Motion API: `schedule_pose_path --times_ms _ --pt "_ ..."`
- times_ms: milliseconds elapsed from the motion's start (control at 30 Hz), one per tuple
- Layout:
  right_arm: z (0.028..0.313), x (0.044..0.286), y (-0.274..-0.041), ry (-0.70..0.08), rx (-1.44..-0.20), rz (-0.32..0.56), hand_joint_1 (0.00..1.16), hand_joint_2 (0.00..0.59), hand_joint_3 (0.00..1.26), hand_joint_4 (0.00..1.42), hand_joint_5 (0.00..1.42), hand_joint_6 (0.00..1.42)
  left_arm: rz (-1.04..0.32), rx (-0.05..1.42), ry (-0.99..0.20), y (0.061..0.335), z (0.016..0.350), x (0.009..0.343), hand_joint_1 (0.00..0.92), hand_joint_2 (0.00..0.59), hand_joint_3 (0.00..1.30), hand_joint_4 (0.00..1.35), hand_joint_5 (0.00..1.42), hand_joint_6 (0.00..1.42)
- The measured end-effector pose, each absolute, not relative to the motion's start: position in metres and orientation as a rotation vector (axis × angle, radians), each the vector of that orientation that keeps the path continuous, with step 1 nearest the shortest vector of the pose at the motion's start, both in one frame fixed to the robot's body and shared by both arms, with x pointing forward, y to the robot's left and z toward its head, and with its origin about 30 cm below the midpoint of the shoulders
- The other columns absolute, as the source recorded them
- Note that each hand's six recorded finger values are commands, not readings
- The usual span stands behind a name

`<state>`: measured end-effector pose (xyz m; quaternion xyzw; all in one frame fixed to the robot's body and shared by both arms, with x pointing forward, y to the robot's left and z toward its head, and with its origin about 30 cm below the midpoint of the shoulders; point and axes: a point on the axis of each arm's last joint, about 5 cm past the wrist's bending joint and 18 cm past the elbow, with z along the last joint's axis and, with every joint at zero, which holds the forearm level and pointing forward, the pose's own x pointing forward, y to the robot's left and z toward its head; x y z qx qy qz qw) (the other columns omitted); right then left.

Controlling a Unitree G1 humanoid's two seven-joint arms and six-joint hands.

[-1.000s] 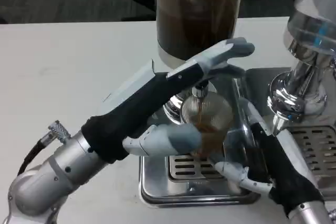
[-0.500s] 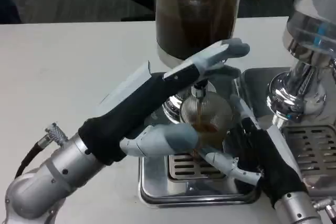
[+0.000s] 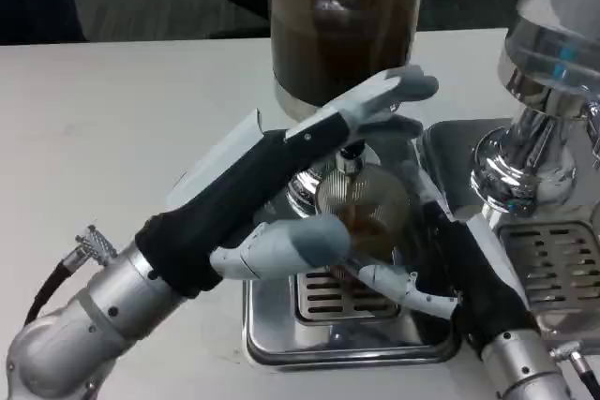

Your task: Grasp the cup under the faucet to collect the drink, then remove the cup.

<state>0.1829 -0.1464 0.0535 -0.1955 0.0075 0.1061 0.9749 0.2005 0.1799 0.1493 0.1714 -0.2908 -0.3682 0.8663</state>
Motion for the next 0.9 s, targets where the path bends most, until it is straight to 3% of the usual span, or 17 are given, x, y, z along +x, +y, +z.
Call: schedule_pose_path --times_ms 900 --pt "0.0567 0.1835 -0.1506 0.003 -0.393 0.271 0.70 0.187 0.00 0.00 0.00 0.00 -0.737 0.350 -0.593 0.1812 0.1492 0.1983 0.000 0.087 0.15 0.05 0.20 0.11"
